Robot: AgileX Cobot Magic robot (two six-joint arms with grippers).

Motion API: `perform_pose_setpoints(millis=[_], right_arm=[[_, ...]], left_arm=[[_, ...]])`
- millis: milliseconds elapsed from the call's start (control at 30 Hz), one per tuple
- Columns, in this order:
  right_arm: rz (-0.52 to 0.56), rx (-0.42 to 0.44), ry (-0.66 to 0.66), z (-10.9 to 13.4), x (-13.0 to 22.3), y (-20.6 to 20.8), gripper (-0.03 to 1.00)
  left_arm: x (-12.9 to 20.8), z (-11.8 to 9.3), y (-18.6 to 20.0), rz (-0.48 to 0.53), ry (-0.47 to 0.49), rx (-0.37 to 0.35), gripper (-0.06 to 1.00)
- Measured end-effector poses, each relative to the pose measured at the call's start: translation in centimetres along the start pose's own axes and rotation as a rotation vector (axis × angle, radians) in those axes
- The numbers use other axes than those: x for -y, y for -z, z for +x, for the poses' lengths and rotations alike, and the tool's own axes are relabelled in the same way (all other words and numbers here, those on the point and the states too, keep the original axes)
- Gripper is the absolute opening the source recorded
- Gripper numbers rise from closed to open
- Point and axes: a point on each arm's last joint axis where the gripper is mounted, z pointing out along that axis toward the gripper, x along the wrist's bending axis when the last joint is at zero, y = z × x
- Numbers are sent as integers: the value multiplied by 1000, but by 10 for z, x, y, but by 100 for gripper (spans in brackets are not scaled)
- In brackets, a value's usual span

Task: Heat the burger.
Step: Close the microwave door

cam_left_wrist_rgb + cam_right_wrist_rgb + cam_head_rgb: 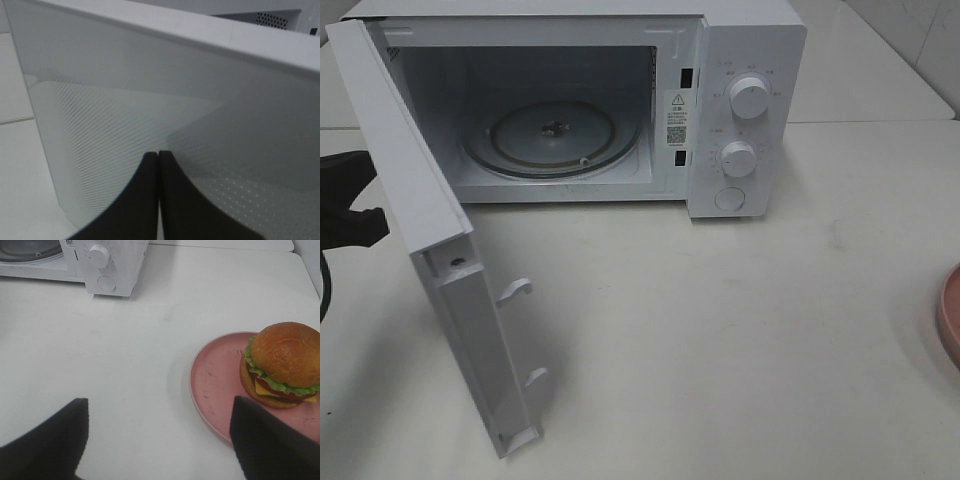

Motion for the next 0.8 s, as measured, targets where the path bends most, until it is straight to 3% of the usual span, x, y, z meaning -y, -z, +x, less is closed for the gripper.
perform_pose_setpoints(millis=[467,533,800], right_arm=[[0,0,0,0,0,0,76],[0,0,0,0,0,0,76],[0,0,0,0,0,0,76]], left_arm=[[-5,-38,-38,-10,68,-45,0],[-3,-53,-52,3,78,-79,0],[-2,-79,-77,17,79,-158,0]])
